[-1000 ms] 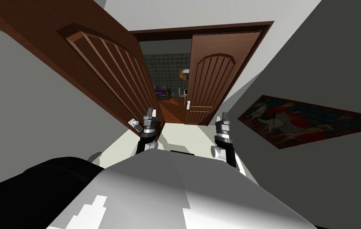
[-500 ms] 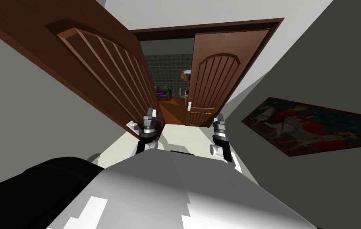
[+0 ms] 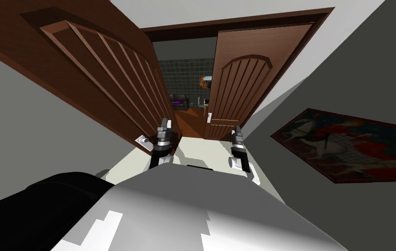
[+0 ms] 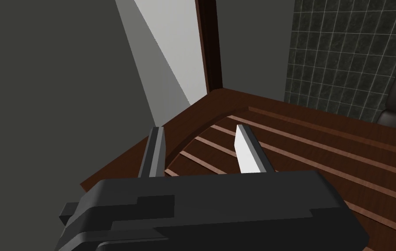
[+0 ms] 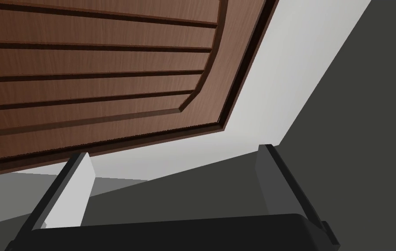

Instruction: Pull the door open

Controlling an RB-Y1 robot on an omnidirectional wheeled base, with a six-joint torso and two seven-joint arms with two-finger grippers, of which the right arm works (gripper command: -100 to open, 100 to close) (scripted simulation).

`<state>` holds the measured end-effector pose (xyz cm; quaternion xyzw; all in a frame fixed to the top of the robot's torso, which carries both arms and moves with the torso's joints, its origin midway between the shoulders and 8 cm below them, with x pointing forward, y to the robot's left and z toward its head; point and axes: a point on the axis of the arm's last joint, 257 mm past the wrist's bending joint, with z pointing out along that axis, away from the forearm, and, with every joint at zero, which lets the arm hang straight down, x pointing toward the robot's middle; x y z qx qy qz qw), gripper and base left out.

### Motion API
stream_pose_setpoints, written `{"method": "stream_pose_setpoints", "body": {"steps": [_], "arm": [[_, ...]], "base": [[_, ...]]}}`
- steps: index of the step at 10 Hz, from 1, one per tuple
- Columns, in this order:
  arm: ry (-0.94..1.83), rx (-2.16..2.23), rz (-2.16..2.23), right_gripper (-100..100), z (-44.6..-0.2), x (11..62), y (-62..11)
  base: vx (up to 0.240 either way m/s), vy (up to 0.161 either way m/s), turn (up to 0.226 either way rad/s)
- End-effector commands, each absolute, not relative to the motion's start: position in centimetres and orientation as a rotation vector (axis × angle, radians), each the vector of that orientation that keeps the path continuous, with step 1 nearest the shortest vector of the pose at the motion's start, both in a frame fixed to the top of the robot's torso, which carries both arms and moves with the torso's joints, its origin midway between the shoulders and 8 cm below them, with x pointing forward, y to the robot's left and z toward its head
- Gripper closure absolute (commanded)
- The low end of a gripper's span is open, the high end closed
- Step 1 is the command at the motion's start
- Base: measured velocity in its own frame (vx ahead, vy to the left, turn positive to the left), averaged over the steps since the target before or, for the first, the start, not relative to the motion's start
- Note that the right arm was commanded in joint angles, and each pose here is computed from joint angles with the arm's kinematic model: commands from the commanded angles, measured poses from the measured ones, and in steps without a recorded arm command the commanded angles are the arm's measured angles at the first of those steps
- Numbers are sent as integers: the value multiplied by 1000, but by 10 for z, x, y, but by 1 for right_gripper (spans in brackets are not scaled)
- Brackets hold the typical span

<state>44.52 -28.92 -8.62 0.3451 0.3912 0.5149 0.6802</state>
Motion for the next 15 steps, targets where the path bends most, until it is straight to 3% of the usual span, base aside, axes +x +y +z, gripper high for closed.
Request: {"method": "stream_pose_setpoints", "body": {"steps": [1,15], "arm": [[895,795,1156,-100,-98,453,-291],[1023,981,1152,-100,-190,509,-296]], "base": [[100,25,32],[101,20,33]]}}
